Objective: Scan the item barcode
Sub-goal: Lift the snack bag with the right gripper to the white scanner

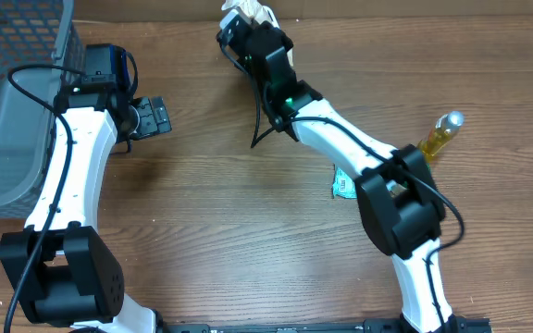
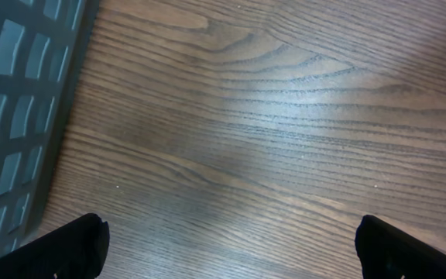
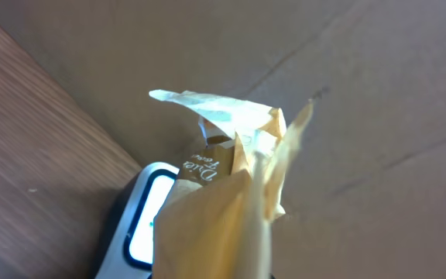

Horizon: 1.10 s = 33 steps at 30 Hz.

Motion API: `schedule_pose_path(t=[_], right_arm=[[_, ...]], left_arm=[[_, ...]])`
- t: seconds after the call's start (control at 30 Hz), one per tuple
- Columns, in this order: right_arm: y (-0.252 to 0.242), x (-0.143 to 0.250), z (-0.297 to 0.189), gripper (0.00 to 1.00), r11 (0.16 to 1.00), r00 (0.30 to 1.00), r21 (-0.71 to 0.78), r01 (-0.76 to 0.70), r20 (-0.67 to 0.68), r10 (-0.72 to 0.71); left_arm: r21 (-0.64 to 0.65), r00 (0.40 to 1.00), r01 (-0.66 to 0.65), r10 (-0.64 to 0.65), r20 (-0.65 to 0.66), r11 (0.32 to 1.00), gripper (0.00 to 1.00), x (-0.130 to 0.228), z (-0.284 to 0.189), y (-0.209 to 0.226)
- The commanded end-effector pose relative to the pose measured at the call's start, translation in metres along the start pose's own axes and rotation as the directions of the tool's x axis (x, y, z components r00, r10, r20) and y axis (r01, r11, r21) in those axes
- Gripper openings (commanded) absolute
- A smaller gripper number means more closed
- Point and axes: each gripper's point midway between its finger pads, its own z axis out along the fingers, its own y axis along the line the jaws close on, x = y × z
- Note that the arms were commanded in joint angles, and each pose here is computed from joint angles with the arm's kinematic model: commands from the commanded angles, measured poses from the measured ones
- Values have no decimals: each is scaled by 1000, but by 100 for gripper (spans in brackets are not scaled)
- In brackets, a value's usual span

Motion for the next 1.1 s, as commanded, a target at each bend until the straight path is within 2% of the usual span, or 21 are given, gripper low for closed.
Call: schedule_pose_path(t=[0.0, 0.37, 0.67, 0.83, 0.97, 1.07], right_arm=[[-7, 2, 11, 4, 988, 991, 82, 130, 12, -131], [28, 33, 27, 4, 994, 994, 3, 106, -19, -106], [29, 36, 27, 4, 992, 992, -11, -126, -27, 126], [4, 11, 15, 4, 986, 986, 16, -168, 15, 168], [-30, -24, -8, 4, 953, 951, 13, -302, 67, 300], [-46, -47, -31, 4, 924, 922, -56, -378, 72, 381]], left_arm=[[-4, 1000, 8, -8, 24, 1000, 100, -7, -6, 2], [-4, 1000, 8, -8, 24, 1000, 100, -7, -6, 2], [-4, 1000, 8, -8, 24, 1000, 100, -7, -6, 2], [-4, 1000, 8, -8, 24, 1000, 100, -7, -6, 2], [-4, 1000, 8, -8, 24, 1000, 100, -7, -6, 2], [-4, 1000, 8, -8, 24, 1000, 100, -7, -6, 2]])
